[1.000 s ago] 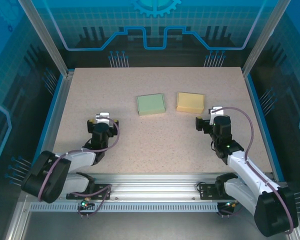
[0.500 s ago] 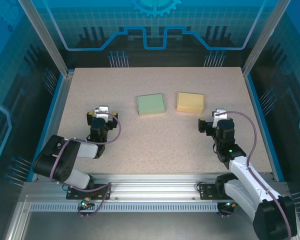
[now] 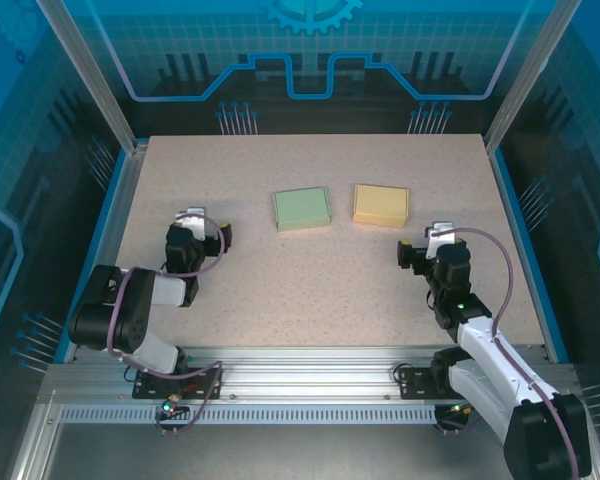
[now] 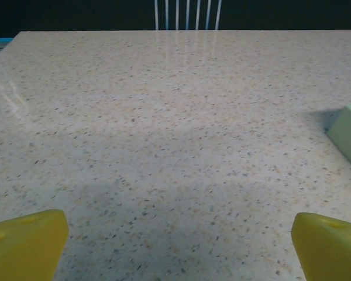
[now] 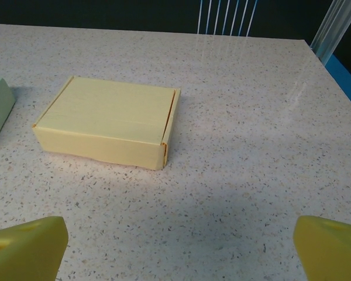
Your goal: Fold the paper box
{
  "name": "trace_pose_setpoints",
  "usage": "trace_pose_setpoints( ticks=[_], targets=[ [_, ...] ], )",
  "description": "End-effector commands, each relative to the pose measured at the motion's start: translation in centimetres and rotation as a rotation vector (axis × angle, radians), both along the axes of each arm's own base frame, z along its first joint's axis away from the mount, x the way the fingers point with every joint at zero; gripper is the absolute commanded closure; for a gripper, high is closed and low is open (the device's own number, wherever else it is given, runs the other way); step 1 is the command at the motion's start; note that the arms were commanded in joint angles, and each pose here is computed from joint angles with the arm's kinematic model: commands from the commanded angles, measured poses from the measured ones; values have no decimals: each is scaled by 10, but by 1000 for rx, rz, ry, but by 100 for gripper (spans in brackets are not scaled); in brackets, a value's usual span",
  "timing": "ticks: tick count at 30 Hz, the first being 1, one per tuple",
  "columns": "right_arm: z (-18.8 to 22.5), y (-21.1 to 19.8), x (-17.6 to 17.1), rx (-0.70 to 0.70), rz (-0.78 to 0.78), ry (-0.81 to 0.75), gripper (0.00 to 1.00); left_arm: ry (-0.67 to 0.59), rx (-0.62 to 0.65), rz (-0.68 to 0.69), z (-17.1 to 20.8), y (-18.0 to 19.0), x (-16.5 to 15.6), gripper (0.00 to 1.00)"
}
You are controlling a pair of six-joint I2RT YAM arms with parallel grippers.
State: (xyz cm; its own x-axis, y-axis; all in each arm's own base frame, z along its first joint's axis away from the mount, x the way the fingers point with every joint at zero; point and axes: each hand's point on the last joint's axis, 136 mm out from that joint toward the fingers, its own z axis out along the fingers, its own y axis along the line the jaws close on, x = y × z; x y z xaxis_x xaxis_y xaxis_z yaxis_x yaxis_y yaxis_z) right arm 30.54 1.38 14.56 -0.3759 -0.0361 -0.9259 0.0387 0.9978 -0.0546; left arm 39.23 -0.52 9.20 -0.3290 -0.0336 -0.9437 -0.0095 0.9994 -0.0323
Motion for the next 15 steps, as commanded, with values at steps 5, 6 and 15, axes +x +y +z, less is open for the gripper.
trace_pose_setpoints(
  ticks=[5,6,15],
  targets=[
    [11,-3,5,1,15,-83,0,3,-103,-88,4,-8,5,1],
    [11,-4,6,-1,16,-89,0,5,-104,-87,3,-7,4,1],
    [12,-4,24,-14,70,-157,0,3,-102,-86,4,-7,5,1]
  ],
)
